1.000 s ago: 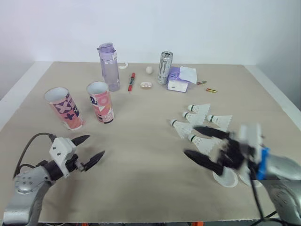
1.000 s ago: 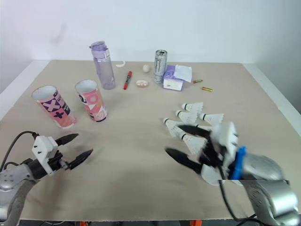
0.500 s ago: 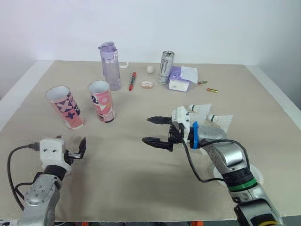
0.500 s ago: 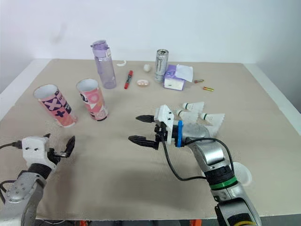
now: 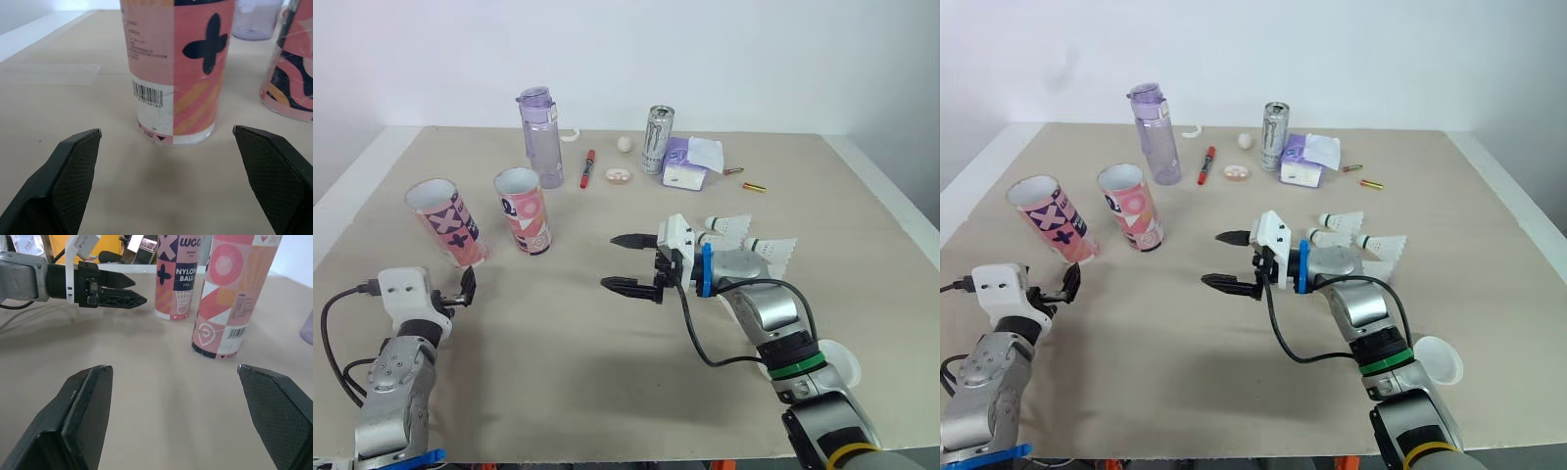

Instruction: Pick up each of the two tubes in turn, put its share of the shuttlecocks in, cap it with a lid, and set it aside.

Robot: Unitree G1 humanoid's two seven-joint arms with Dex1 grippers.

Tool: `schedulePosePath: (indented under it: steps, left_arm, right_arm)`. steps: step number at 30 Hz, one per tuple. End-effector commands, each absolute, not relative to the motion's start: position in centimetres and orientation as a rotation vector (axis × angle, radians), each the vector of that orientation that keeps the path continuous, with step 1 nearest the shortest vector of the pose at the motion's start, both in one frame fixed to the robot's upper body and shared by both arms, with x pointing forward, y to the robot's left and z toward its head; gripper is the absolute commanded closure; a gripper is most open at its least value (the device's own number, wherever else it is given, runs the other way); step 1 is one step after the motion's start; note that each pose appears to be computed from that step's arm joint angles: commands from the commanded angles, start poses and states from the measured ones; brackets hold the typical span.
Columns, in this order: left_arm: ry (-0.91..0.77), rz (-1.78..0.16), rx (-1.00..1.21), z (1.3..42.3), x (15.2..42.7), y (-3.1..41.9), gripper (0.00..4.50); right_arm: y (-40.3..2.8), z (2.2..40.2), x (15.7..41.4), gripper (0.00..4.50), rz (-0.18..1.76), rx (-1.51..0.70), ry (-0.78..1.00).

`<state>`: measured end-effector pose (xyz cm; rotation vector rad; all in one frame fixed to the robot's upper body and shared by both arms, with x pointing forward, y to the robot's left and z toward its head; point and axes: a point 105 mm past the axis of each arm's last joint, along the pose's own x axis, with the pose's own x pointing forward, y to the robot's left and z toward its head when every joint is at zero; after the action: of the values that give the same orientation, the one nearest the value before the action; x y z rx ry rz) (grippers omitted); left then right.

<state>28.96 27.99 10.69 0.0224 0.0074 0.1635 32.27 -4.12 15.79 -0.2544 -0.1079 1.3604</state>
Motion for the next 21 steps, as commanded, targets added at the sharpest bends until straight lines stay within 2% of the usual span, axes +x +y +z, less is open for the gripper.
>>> schedulePosePath:
  steps: [1,21]
  left_arm:
    - [-0.025,0.153,0.065,11.8,29.7,28.8,0.00]
    - [-0.007,0.011,0.095,11.7,35.0,28.5,0.00]
  right_arm:
    - [-4.0,17.5,32.7,0.13,1.327,-0.244,-0.171]
    - [-4.7,18.1,32.9,0.13,1.267,-0.241,-0.184]
